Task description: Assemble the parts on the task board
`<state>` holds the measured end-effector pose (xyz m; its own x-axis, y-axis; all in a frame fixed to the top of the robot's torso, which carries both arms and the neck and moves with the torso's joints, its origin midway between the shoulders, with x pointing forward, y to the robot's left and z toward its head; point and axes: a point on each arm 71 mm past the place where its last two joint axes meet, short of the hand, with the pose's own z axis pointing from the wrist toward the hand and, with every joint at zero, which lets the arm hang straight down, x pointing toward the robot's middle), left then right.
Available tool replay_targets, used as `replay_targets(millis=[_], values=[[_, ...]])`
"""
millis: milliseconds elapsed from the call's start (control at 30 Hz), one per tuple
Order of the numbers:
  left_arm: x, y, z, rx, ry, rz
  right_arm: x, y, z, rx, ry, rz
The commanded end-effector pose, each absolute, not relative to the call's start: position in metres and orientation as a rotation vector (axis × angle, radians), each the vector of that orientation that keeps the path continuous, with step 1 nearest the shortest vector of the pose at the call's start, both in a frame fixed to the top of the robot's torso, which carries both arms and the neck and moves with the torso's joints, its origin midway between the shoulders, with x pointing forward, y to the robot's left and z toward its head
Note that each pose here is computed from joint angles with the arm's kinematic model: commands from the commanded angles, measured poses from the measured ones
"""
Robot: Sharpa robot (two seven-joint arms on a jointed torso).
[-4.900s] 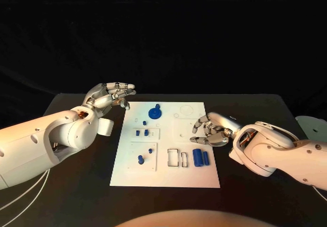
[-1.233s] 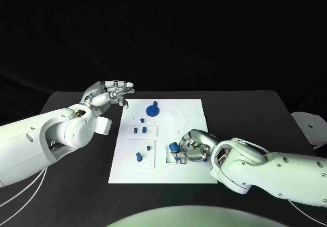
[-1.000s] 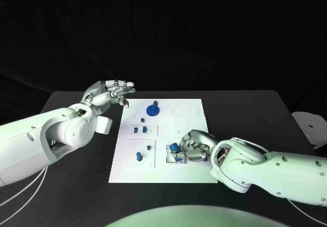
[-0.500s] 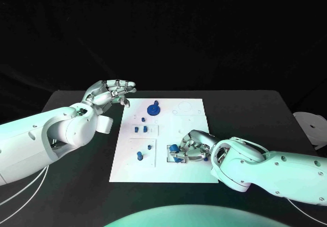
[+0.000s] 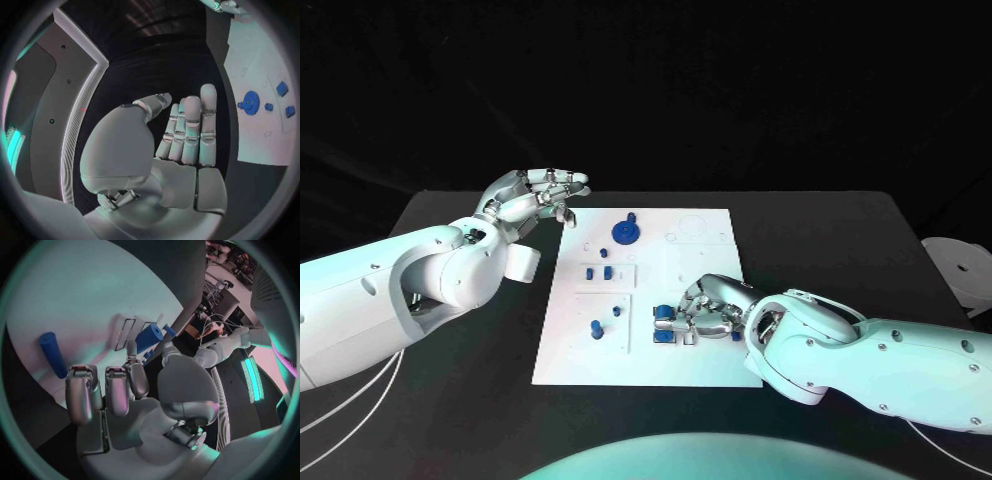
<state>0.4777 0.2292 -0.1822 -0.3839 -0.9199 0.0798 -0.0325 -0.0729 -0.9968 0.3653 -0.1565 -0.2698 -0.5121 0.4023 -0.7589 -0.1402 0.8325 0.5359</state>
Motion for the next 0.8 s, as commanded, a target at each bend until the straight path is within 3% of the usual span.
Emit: replay_targets(millis=[33, 433, 800], values=[[0.4767, 0.2265, -0.1809, -1.059, 1.477, -1.579, 0.3642, -0.1548, -0.2669, 0.167, 1.969, 0.694], [0.4768, 0.2274, -0.1811, -1.060, 1.477, -1.576, 0.3566, -0.1541, -0.2602, 0.142, 1.941, 0.750], [0.4768, 0.2271, -0.1812, -1.060, 1.477, -1.576, 0.3583, -0.1562, -0.2634, 0.115, 1.960, 0.722]])
